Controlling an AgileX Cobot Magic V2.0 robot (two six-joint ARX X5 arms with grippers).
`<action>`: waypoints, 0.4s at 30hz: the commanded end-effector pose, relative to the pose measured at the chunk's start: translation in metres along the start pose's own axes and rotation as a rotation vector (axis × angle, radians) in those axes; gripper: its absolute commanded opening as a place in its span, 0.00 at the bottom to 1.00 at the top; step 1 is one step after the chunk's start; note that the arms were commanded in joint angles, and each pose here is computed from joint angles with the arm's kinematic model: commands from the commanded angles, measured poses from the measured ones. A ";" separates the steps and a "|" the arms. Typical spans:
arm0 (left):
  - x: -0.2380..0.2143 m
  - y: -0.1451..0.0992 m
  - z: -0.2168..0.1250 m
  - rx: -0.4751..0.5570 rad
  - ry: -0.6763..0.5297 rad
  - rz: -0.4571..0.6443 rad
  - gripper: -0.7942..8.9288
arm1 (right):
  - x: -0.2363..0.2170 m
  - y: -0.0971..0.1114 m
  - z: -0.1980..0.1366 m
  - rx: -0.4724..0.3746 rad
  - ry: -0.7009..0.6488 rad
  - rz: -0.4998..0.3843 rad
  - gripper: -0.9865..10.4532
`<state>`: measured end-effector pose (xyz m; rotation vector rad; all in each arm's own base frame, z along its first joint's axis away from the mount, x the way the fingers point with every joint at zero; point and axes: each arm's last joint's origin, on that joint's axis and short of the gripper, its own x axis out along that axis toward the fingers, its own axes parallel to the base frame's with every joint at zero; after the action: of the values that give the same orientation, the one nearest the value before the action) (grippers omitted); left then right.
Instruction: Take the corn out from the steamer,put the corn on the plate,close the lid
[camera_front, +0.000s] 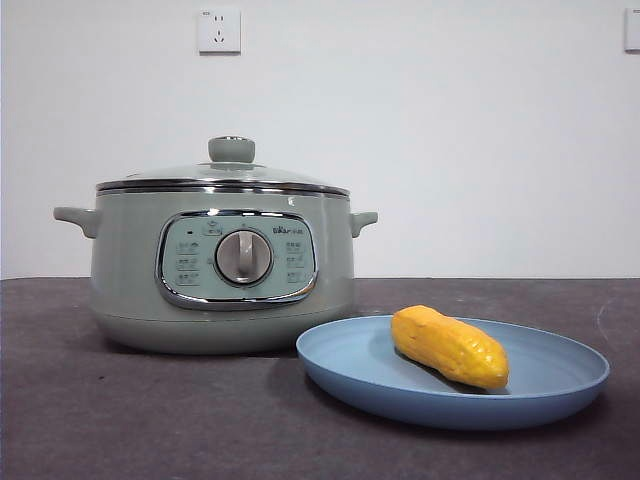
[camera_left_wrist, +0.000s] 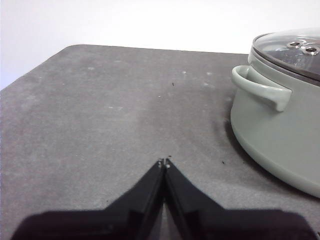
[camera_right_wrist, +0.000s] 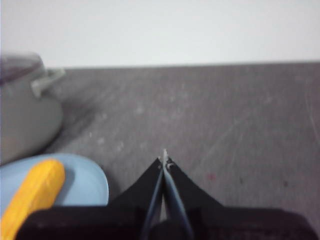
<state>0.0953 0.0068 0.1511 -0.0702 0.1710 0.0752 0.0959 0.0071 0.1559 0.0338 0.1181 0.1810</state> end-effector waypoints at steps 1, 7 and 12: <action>0.001 0.001 -0.004 -0.005 0.006 0.004 0.08 | 0.001 0.000 -0.006 0.011 0.037 -0.003 0.09; 0.001 0.001 -0.004 -0.005 0.006 0.004 0.08 | 0.001 0.001 -0.007 0.057 0.049 0.009 0.09; 0.001 0.001 -0.004 -0.005 0.006 0.004 0.08 | 0.001 0.001 -0.007 0.056 0.048 0.012 0.09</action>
<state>0.0953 0.0068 0.1511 -0.0706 0.1710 0.0752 0.0953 0.0088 0.1534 0.0719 0.1523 0.1944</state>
